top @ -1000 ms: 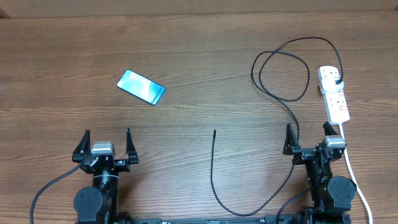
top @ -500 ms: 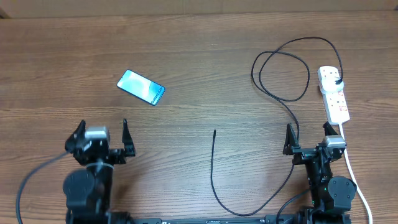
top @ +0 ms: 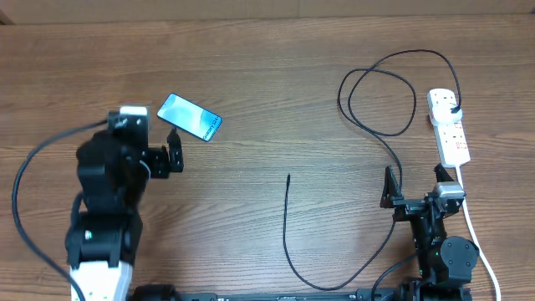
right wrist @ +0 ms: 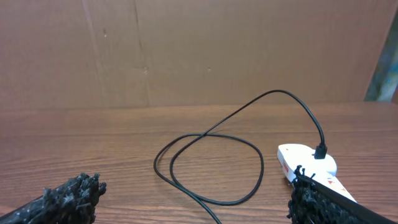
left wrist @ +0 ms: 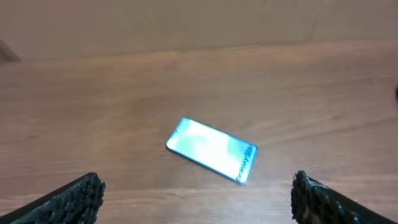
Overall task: Plug charger to phone and switch on socket
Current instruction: 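Move the left gripper forward over the Galaxy phone, then lower the left gripper and align it over the phone's bottom edge, then close the left gripper on the phone's bottom end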
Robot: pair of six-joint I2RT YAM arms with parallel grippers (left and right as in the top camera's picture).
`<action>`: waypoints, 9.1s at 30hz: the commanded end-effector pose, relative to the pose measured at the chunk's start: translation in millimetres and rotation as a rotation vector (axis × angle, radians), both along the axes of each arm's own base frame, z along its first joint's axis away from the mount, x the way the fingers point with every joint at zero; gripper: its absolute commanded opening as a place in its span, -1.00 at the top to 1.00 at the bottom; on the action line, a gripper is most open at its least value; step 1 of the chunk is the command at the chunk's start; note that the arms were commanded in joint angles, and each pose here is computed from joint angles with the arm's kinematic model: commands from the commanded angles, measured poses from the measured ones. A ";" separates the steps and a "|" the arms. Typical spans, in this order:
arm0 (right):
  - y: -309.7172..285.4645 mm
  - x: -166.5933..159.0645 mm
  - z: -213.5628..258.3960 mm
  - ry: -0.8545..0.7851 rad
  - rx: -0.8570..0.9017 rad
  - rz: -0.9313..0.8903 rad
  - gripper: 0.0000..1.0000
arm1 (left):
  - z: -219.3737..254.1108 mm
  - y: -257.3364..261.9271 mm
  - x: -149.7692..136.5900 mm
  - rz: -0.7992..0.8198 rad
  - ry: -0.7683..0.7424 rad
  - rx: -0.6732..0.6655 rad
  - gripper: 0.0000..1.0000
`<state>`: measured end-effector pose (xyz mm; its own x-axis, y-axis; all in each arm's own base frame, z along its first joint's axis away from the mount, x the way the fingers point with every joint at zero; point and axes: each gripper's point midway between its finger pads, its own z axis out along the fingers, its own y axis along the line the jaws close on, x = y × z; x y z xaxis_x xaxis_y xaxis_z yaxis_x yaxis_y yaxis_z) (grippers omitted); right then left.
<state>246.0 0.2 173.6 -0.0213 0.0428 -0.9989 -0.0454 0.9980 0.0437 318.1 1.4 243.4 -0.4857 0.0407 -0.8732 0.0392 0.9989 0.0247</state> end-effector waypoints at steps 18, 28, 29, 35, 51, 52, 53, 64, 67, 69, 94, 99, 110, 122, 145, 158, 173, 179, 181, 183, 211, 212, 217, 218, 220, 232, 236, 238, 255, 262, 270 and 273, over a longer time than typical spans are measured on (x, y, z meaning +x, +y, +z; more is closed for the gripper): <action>-1.1 0.0 -1.2 -0.007 0.001 -0.006 -0.99 | -43.7 -20.1 46.3 -0.074 0.468 -0.044 -0.99; -1.1 0.0 -1.2 -0.007 0.001 -0.006 -1.00 | -85.2 -31.9 48.4 -0.107 0.631 -0.062 -0.99; -1.1 0.0 -1.2 -0.007 0.001 -0.006 -1.00 | -86.7 -31.9 48.7 -0.107 0.635 -0.062 -0.99; -1.1 0.0 -1.2 -0.007 0.001 -0.006 -1.00 | -93.6 -31.9 49.7 -0.106 0.654 -0.062 -0.99; -1.1 0.0 -1.2 -0.007 0.001 -0.006 -1.00 | -93.5 -32.4 51.1 -0.108 0.649 -0.064 -0.99; -1.1 0.0 -1.2 -0.007 0.001 -0.006 -1.00 | -93.2 -32.3 51.6 -0.108 0.647 -0.064 -0.99; -1.1 0.0 -1.2 -0.007 0.001 -0.006 -1.00 | -92.9 -32.4 52.3 -0.108 0.644 -0.064 -0.99; -1.1 0.0 -1.2 -0.007 0.001 -0.006 -1.00 | -104.4 -25.0 56.0 0.180 0.681 -0.248 -0.99; -1.1 0.0 -1.2 -0.007 0.001 -0.006 -1.00 | -116.2 -32.5 56.9 0.217 0.717 -0.283 -1.00; -1.1 0.0 -1.2 -0.007 0.001 -0.006 -1.00 | -123.6 -37.5 60.0 0.247 0.740 -0.310 -1.00; -1.1 0.0 -1.2 -0.007 0.001 -0.006 -1.00 | -116.9 -64.8 133.7 0.408 0.833 -0.489 -0.99; -1.1 0.0 -1.2 -0.007 0.001 -0.006 -1.00 | -116.1 -64.1 137.3 0.408 0.817 -0.488 -0.99; -1.1 0.0 -1.2 -0.007 0.001 -0.006 -1.00 | -116.2 -47.8 136.6 0.659 0.812 -0.659 -1.00; -1.1 0.0 -1.2 -0.007 0.001 -0.006 -1.00 | -115.8 -26.9 138.7 0.786 0.791 -0.738 -1.00; -1.1 0.0 -1.2 -0.007 0.001 -0.006 -1.00 | -159.4 -13.5 139.2 0.942 0.923 -0.584 -1.00; -1.1 0.0 -1.2 -0.007 0.001 -0.006 -1.00 | -178.0 -10.7 145.6 0.956 0.906 -0.531 -1.00; -1.1 0.0 -1.2 -0.007 0.001 -0.006 -1.00 | -196.2 -23.0 148.9 0.940 0.925 -0.516 -1.00; -1.1 0.0 -1.2 -0.007 0.001 -0.006 -1.00 | -203.4 -23.4 147.8 0.945 0.937 -0.508 -1.00; -1.1 0.0 -1.2 -0.007 0.001 -0.006 -1.00 | -208.1 -23.2 147.1 0.948 0.942 -0.504 -1.00; -1.1 0.0 -1.2 -0.007 0.001 -0.006 -1.00 | -213.9 -23.6 146.0 0.951 0.955 -0.500 -1.00; -1.1 0.0 -1.2 -0.007 0.001 -0.006 -1.00 | -246.7 -25.2 147.9 0.968 0.977 -0.501 -0.99; -1.1 0.0 -1.2 -0.007 0.001 -0.006 -1.00 | -248.3 -25.2 146.5 0.972 0.981 -0.501 -1.00; -1.1 0.0 -1.2 -0.007 0.001 -0.006 -1.00 | -251.8 -24.8 143.1 0.976 0.990 -0.494 -1.00; -1.1 0.0 -1.2 -0.007 0.001 -0.006 -1.00 | -251.8 -24.8 143.3 0.976 0.989 -0.495 -1.00; -1.1 0.0 -1.2 -0.007 0.001 -0.006 -1.00 | -251.8 -24.9 143.3 0.976 0.989 -0.495 -1.00; -1.1 0.0 -1.2 -0.007 0.001 -0.006 -0.99 | -251.9 -25.0 145.3 0.972 0.983 -0.499 -1.00; -1.1 0.0 -1.2 -0.007 0.001 -0.006 -1.00 | -252.0 -25.1 148.2 0.968 0.972 -0.504 -1.00; -1.1 0.0 -1.2 -0.007 0.001 -0.006 -1.00 | -252.0 -25.1 148.0 0.969 0.973 -0.504 -1.00; -1.1 0.0 -1.2 -0.007 0.001 -0.006 -1.00 | -252.0 -17.3 147.7 1.071 0.880 -0.429 -0.99; -1.1 0.0 -1.2 -0.007 0.001 -0.006 -0.99 | -252.9 -25.9 147.4 1.054 0.881 -0.421 -1.00; -1.1 0.0 -1.2 -0.007 0.001 -0.006 -0.99 | -254.1 -28.7 146.3 1.046 0.910 -0.458 -0.99; -1.1 0.0 -1.2 -0.007 0.001 -0.006 -1.00 | -254.5 -27.4 143.8 1.051 0.932 -0.478 -0.99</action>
<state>246.0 0.2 173.7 -0.0209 0.0420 -0.9989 -0.0455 0.9980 0.0429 475.7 -26.4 4.5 -0.5085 -0.8528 -0.1186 -0.8603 0.5089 0.0290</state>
